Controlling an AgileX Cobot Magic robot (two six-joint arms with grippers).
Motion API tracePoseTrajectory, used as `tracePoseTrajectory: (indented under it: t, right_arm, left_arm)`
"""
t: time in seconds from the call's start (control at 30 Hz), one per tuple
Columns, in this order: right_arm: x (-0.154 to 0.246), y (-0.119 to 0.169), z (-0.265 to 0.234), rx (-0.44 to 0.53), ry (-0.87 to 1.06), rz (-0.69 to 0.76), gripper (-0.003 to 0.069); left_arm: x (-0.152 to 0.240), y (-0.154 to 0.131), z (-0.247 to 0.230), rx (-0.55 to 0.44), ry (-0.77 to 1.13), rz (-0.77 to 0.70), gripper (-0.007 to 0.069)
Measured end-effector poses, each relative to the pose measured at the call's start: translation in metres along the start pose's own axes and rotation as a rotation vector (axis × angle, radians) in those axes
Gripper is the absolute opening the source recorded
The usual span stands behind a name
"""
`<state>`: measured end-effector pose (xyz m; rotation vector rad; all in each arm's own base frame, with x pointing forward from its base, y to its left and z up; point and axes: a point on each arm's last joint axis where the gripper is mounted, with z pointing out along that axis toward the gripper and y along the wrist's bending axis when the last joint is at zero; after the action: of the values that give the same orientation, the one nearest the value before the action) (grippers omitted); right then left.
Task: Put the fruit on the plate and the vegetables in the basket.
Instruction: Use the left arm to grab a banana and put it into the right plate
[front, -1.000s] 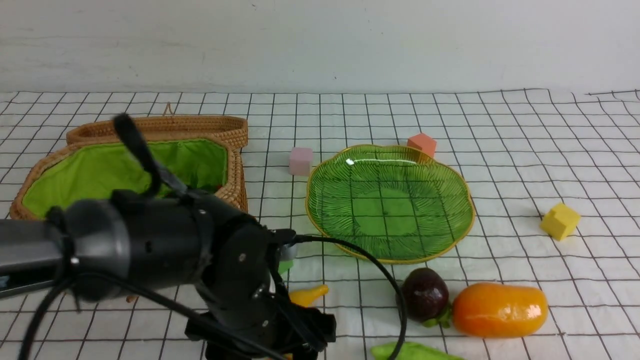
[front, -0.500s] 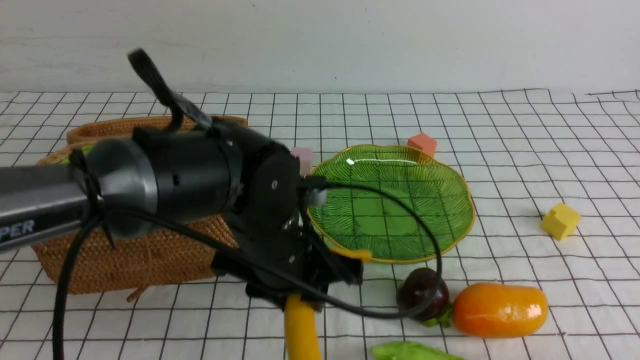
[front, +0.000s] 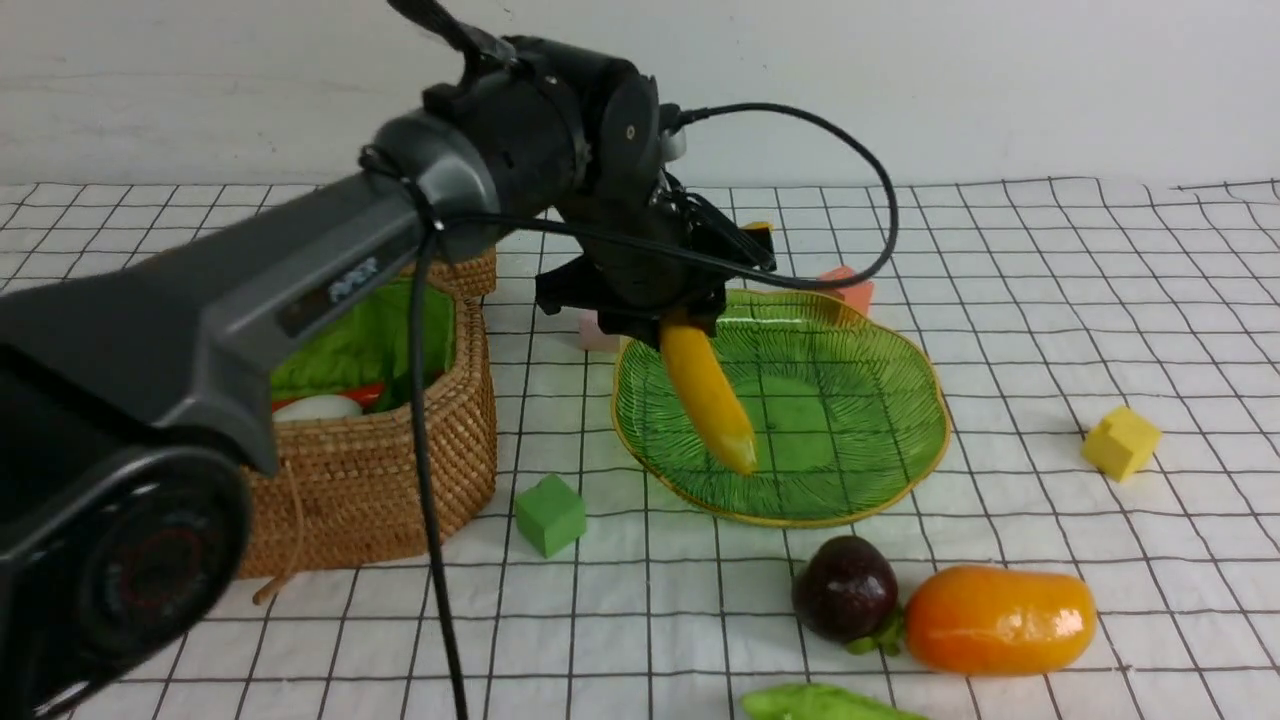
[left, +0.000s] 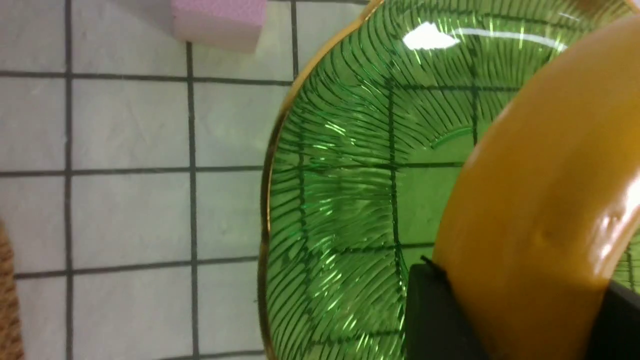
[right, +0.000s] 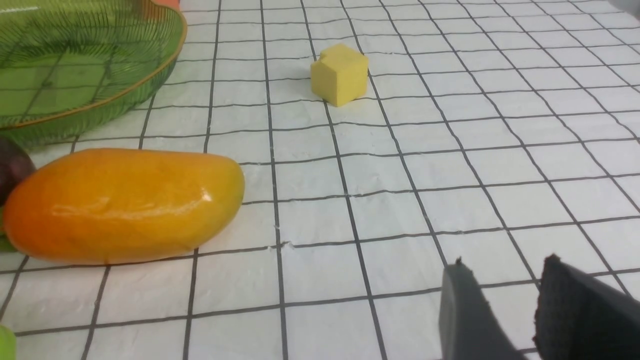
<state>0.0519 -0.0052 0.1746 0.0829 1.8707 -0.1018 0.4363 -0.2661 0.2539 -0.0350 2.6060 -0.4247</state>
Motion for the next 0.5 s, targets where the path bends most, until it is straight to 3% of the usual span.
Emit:
tracePoseTrajectory:
  t: [0.13, 0.27, 0.4, 0.5]
  right_arm:
    - [0.0, 0.0, 0.0, 0.0, 0.0, 0.0, 0.0242]
    - [0.0, 0.0, 0.0, 0.0, 0.0, 0.0, 0.0242]
    - [0.0, 0.0, 0.0, 0.0, 0.0, 0.0, 0.0242]
    - [0.0, 0.0, 0.0, 0.0, 0.0, 0.0, 0.0242]
  left_arm:
    - [0.004, 0.001, 0.022, -0.04, 0.064, -0.001, 0.0335]
    - [0.009, 0.004, 0.032, -0.069, 0.108, -0.002, 0.0465]
    - [0.011, 0.004, 0.025, -0.071, 0.149, 0.001, 0.0592]
    - [0.008, 0.003, -0.003, -0.071, 0.172, 0.052, 0.0616]
